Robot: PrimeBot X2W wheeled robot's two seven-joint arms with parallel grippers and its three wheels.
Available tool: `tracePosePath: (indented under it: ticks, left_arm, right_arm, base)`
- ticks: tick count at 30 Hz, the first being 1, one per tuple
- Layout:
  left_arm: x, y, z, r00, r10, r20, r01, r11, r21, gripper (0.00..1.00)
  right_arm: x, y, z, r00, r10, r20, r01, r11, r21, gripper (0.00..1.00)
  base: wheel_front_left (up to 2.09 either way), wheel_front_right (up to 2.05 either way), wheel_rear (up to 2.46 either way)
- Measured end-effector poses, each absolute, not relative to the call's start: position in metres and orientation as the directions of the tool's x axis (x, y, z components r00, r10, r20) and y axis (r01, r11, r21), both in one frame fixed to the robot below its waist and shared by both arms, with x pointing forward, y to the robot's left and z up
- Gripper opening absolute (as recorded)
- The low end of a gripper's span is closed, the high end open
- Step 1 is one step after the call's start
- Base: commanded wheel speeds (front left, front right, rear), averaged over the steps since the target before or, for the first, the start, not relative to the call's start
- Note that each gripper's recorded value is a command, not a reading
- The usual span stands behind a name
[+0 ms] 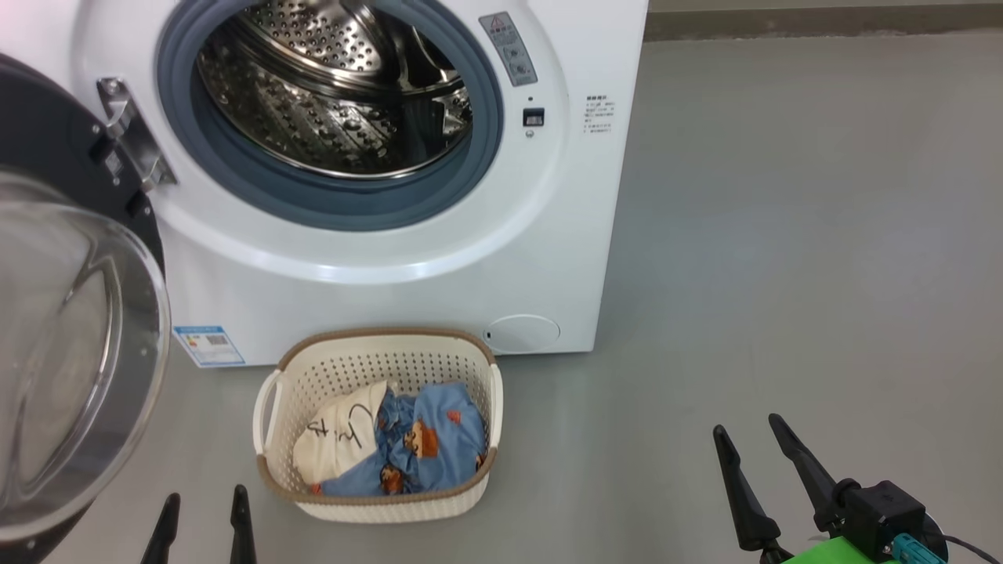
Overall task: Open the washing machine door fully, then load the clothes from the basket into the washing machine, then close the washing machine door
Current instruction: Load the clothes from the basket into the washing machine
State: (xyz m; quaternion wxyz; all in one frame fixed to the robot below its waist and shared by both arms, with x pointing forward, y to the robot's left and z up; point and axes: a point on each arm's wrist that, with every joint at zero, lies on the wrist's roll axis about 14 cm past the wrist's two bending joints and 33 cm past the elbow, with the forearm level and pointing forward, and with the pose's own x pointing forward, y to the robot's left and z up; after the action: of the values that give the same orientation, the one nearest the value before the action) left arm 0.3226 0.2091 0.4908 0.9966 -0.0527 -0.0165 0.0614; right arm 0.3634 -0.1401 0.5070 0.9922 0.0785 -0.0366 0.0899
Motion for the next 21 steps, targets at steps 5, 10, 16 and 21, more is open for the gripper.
tracePosePath:
  ticks: [5, 10, 16, 21]
  left_arm:
    - [0.3217, 0.2111, 0.4899, 0.991, 0.130, 0.024, -0.127, 0.986, -0.107, 1.00]
    - [0.3241, 0.2164, 0.4937, 0.988, 0.152, 0.035, -0.148, 0.984, -0.102, 1.00]
    - [0.3274, 0.2157, 0.4943, 0.988, 0.151, 0.036, -0.146, 0.984, -0.102, 1.00]
    - [0.3284, 0.2133, 0.4954, 0.989, 0.142, 0.040, -0.138, 0.985, -0.103, 1.00]
  right_arm:
    - [0.3638, -0.1388, 0.5067, 0.981, 0.177, 0.086, -0.188, 0.971, 0.149, 1.00]
    - [0.3649, -0.1380, 0.5044, 0.981, 0.180, 0.079, -0.190, 0.970, 0.150, 1.00]
    - [0.3661, -0.1384, 0.5008, 0.981, 0.179, 0.068, -0.188, 0.970, 0.153, 1.00]
    - [0.3661, -0.1393, 0.5003, 0.982, 0.176, 0.067, -0.184, 0.970, 0.158, 1.00]
  base:
    - [2.08, -2.08, 0.00]
    - [2.02, -2.02, 0.00]
    - [1.37, -1.37, 0.00]
    - [0.62, -0.62, 0.00]
